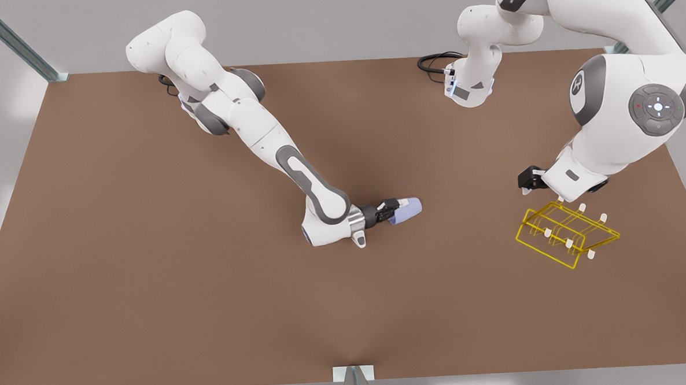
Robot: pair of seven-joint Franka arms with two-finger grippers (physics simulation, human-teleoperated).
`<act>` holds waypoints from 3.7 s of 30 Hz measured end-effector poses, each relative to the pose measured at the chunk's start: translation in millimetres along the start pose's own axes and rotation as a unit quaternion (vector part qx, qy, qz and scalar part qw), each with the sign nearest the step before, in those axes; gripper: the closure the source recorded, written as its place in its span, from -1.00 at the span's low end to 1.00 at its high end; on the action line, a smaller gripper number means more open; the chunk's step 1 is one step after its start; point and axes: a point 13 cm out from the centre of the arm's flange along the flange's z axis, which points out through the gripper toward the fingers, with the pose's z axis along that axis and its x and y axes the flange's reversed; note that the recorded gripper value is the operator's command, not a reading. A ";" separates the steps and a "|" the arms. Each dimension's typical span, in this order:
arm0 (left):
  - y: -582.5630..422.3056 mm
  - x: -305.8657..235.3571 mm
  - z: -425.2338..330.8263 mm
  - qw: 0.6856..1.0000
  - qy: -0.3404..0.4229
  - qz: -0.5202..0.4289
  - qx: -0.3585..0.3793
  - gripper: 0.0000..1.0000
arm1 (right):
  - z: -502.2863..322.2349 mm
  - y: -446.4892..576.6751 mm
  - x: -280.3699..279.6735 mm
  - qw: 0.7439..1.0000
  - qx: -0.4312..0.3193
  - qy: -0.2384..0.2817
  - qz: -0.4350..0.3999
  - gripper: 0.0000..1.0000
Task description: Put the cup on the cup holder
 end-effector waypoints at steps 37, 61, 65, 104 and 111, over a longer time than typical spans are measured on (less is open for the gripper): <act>-300.3 78.8 340.1 0.896 0.002 0.443 -0.005 -1.00 | -650.8 260.7 44.1 0.789 0.588 0.083 -0.158 -1.00; -268.2 65.6 388.1 0.870 -0.035 0.492 -0.014 -1.00 | -696.2 263.4 75.1 0.769 0.639 -0.003 0.020 -1.00; -269.5 67.0 397.7 0.868 -0.030 0.496 -0.014 -1.00 | -696.2 263.7 73.4 0.768 0.640 -0.013 0.027 -1.00; -165.4 2.6 271.0 0.722 0.201 0.554 -0.362 -0.37 | -698.6 264.8 72.2 0.765 0.639 -0.044 0.058 -1.00; -56.2 -18.0 179.5 0.489 0.387 0.424 -0.656 -0.41 | -698.6 264.7 72.2 0.765 0.639 -0.045 0.060 -1.00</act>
